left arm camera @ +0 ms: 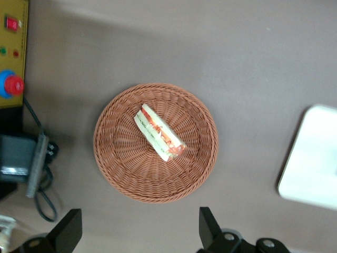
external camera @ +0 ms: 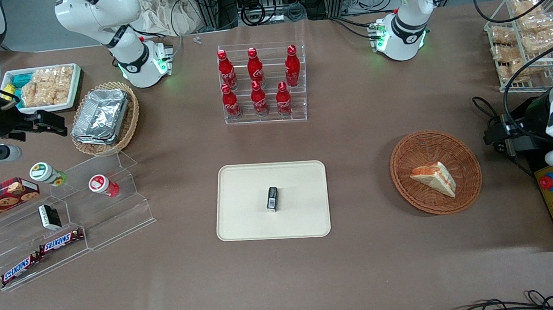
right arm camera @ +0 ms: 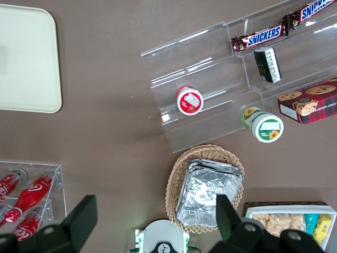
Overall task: Place sandwich from basket to tray
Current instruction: 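Move the left gripper over the wicker basket above the sandwich, then lower the open left gripper around the wrapped sandwich in the basket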
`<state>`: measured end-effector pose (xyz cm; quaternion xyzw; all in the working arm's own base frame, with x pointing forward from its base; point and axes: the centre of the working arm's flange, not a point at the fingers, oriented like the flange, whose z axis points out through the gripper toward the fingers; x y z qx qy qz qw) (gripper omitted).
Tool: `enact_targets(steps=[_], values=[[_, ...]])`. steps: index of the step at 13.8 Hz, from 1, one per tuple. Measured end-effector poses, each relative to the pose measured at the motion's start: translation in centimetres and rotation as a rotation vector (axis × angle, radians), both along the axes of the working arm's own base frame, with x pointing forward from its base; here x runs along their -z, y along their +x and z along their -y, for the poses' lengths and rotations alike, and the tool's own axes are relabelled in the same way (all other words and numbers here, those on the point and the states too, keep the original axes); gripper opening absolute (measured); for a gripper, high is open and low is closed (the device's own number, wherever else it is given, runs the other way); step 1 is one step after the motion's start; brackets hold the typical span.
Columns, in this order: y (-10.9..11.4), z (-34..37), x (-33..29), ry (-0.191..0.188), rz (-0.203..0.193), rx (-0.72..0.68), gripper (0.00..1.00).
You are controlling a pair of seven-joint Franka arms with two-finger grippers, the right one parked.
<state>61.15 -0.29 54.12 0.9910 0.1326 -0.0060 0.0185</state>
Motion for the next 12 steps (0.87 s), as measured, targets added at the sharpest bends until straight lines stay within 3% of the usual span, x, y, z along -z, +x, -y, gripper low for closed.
enact_targets(steps=[2, 5, 6, 9, 12], values=[[0.5, 0.1, 2.8, -0.001, 0.018, -0.108, 1.00], [0.7, 0.3, 6.9, -0.004, 0.005, -0.295, 1.00], [0.9, 0.3, 8.2, 0.006, -0.002, -0.353, 1.00], [1.8, 1.2, 13.1, 0.081, -0.025, -0.487, 1.00], [2.8, 3.1, 18.3, 0.090, -0.055, -0.603, 1.00]])
